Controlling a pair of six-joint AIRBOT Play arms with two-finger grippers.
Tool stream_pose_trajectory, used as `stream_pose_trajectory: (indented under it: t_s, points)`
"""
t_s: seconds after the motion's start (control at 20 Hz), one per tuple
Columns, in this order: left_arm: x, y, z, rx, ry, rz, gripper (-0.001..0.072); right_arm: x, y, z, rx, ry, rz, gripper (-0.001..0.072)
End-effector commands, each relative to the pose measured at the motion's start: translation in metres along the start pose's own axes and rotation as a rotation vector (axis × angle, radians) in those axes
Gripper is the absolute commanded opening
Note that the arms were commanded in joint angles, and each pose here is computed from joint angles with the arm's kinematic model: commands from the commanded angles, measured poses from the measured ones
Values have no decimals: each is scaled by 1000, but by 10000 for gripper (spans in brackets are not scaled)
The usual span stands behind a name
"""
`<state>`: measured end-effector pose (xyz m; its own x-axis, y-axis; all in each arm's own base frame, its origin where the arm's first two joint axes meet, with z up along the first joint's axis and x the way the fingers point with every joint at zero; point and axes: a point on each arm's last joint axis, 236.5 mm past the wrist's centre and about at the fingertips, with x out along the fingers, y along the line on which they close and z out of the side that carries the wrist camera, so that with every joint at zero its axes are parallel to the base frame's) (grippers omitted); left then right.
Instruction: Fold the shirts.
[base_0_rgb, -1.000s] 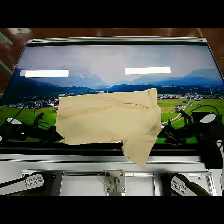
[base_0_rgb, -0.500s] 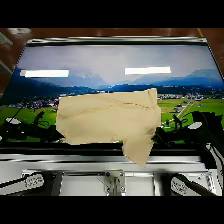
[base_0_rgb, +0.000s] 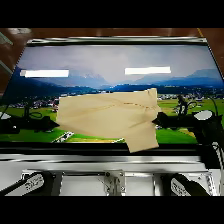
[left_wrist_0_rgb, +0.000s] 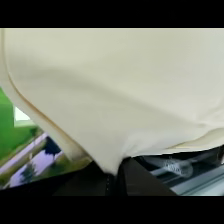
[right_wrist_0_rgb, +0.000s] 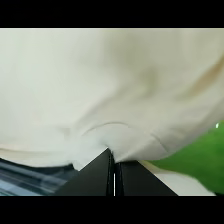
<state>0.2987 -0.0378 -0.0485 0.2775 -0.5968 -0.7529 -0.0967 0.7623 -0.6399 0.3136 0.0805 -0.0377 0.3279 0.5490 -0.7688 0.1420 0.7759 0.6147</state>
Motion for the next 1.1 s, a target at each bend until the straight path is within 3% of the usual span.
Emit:
stream_pose_trajectory:
  t_s: [0.0,0.3,0.6,0.95,1.0,1.05]
  points:
    - [-35,-28,64,93,-220,-2,37,-17,40,58,-42,-191,67,65]
    - [-42,-47,126,178,-317,25,37,5,64,142,-61,-282,66,64]
    - [-5,-26,164,102,-271,17,38,44,45,206,56,-308,63,65]
    - [44,-2,161,-5,-164,0,40,86,10,230,146,-329,35,66]
    - [51,-1,156,-11,-136,-7,74,90,6,228,152,-320,32,66]
    - [58,-2,151,-17,-112,-18,202,93,4,226,157,-310,31,66]
